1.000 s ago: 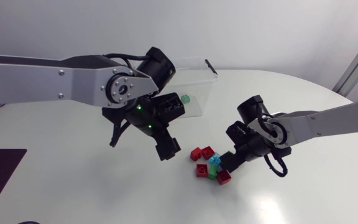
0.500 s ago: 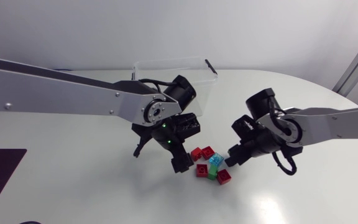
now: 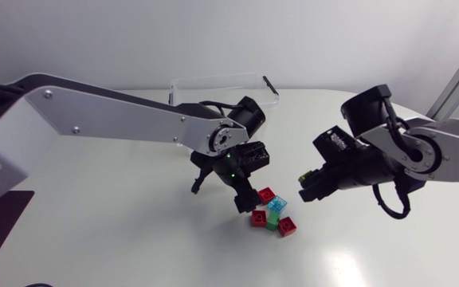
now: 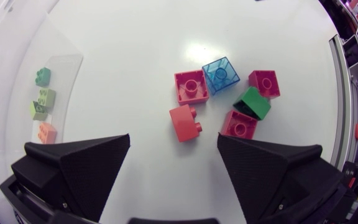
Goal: Place the duplo bricks in the container
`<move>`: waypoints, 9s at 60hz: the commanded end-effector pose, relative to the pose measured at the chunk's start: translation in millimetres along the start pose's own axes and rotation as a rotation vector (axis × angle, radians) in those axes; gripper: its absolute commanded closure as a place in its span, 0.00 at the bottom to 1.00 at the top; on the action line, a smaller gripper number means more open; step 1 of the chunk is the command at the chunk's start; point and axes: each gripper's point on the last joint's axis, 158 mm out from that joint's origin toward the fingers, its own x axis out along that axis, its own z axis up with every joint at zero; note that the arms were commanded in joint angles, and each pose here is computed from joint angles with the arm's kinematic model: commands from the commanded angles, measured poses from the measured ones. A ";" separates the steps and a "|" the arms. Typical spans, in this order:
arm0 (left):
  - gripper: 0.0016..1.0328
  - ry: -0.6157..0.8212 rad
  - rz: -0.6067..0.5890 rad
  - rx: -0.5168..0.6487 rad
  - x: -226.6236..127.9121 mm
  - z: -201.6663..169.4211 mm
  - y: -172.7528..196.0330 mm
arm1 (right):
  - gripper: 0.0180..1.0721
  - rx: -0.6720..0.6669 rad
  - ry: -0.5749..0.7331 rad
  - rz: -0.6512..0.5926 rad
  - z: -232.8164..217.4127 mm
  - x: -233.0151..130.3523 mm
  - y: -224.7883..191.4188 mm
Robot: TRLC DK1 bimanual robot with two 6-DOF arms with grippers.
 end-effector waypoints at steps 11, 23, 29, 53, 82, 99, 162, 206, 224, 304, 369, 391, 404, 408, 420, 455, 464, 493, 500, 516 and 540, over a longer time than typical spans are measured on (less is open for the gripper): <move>0.05 -0.007 -0.014 -0.019 11.2 11.2 -2.9 | 0.78 0.080 -0.120 0.004 47.1 -30.3 -8.9; 0.05 -0.001 -0.019 -0.034 19.7 14.8 -3.0 | 0.78 0.129 -0.184 0.012 70.1 -44.5 -15.5; 0.08 0.019 -0.028 -0.033 26.4 11.6 -6.3 | 0.78 0.155 -0.219 0.004 83.3 -51.1 -22.5; 0.44 0.061 -0.048 -0.043 35.0 5.4 -11.7 | 0.78 0.225 -0.282 0.007 117.0 -57.7 -34.8; 0.76 0.144 -0.080 -0.030 24.8 -29.2 -29.6 | 0.78 0.305 -0.347 0.016 163.6 -38.8 -52.3; 0.76 0.084 -0.041 -0.071 -16.1 -34.9 -16.4 | 0.78 0.329 -0.355 0.025 176.5 -24.2 -53.2; 0.35 0.151 -0.065 -0.309 27.4 3.0 -12.5 | 0.78 0.328 -0.321 0.014 156.9 -17.6 -57.2; 0.77 0.147 -0.060 -0.333 -11.5 -8.3 -14.7 | 0.78 0.346 -0.342 0.021 173.9 -17.7 -59.1; 0.77 0.012 0.015 -0.402 -87.6 -5.6 26.0 | 0.78 0.333 -0.351 0.029 207.9 -2.4 -44.1; 0.72 -0.431 0.411 -0.563 -162.9 38.2 229.2 | 0.10 0.251 -0.334 -0.007 222.0 -7.5 -15.4; 0.07 -0.293 0.308 -0.268 -171.0 19.5 121.2 | 0.10 0.097 0.137 0.065 -33.0 72.8 42.0; 0.07 -0.186 0.131 -0.079 -118.0 -3.6 42.0 | 0.16 0.088 0.178 0.053 -40.5 94.8 42.5; 0.07 -0.136 0.060 0.025 -92.7 -12.7 5.6 | 0.43 0.072 0.169 0.055 -39.7 98.9 46.5; 0.07 -0.131 0.046 0.064 -86.7 -13.9 -3.9 | 0.53 0.068 0.166 0.054 -37.9 100.6 46.0; 0.07 -0.120 0.012 0.166 -60.8 -18.6 -29.4 | 0.75 0.057 0.144 0.052 -33.4 97.0 45.8; 0.07 -0.097 -0.066 0.325 -13.4 -5.9 -62.5 | 0.75 0.166 0.019 0.043 -17.3 29.8 -3.0; 0.07 -0.068 -0.091 0.336 -5.3 -4.6 -67.1 | 0.75 0.178 -0.006 0.051 -12.4 19.0 -5.5; 0.11 0.034 -0.170 0.375 19.0 -5.3 -81.2 | 0.75 0.248 -0.082 0.070 6.5 -10.5 -25.4; 0.17 0.044 -0.180 0.378 20.1 -3.1 -83.7 | 0.75 0.268 -0.118 0.063 17.7 -22.3 -34.3; 0.57 0.103 -0.221 0.366 30.7 -7.1 -85.3 | 0.75 0.289 -0.155 0.055 28.8 -38.2 -44.4; 0.82 0.118 -0.221 0.335 10.7 -22.2 -82.6 | 0.75 0.349 -0.241 0.066 80.1 -49.8 -54.1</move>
